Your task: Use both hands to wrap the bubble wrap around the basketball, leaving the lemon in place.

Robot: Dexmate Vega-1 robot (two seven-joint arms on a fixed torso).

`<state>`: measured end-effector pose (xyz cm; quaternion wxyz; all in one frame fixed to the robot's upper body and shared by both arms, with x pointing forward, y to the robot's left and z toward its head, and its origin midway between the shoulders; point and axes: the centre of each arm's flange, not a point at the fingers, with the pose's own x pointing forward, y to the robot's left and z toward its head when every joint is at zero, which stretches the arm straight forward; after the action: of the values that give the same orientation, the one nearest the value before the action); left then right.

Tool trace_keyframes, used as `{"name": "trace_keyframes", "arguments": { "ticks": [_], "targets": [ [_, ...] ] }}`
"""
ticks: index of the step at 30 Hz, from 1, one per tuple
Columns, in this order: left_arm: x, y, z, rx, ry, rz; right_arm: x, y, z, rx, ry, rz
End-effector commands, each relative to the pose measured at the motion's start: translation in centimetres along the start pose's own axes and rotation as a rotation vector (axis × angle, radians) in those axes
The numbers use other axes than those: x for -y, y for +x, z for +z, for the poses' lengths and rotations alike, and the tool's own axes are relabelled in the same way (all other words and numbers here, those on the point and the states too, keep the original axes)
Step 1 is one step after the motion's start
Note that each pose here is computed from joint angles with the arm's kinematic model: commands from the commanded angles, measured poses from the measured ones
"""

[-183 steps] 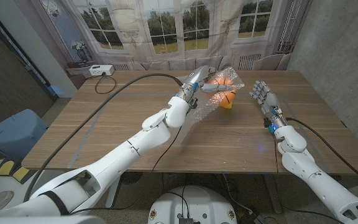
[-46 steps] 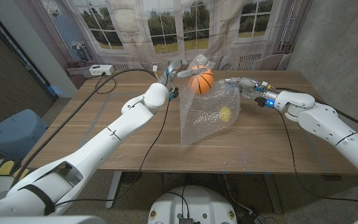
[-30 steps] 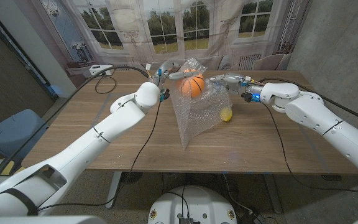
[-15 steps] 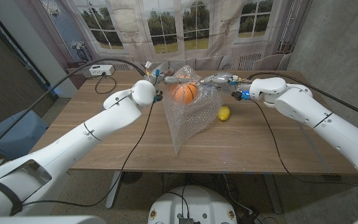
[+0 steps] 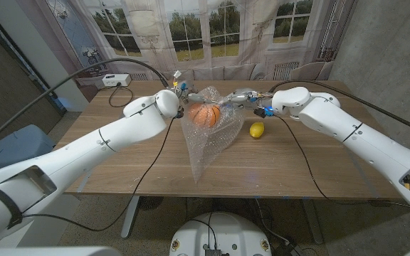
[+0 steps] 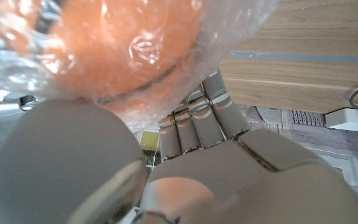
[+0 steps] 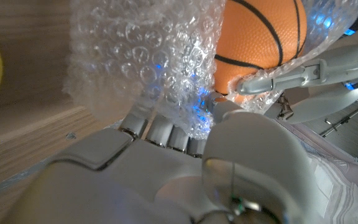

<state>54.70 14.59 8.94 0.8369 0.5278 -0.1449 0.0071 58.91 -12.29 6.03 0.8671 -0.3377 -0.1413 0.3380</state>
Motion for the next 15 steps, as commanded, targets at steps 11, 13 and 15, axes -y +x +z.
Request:
{"name": "trace_keyframes", "arguments": {
  "ticks": [11,13,15],
  "targets": [
    [3.1,2.5,-0.3,-0.086,0.297,-0.186,-2.9,4.1,0.3,0.013,-0.148,0.014],
    [3.2,2.5,0.1,-0.078,0.347,-0.183,-3.0,4.1,0.3,0.012,-0.155,0.010],
    [3.4,2.5,0.4,-0.071,0.394,-0.180,-3.0,4.3,0.3,0.013,-0.153,0.009]
  ]
}}
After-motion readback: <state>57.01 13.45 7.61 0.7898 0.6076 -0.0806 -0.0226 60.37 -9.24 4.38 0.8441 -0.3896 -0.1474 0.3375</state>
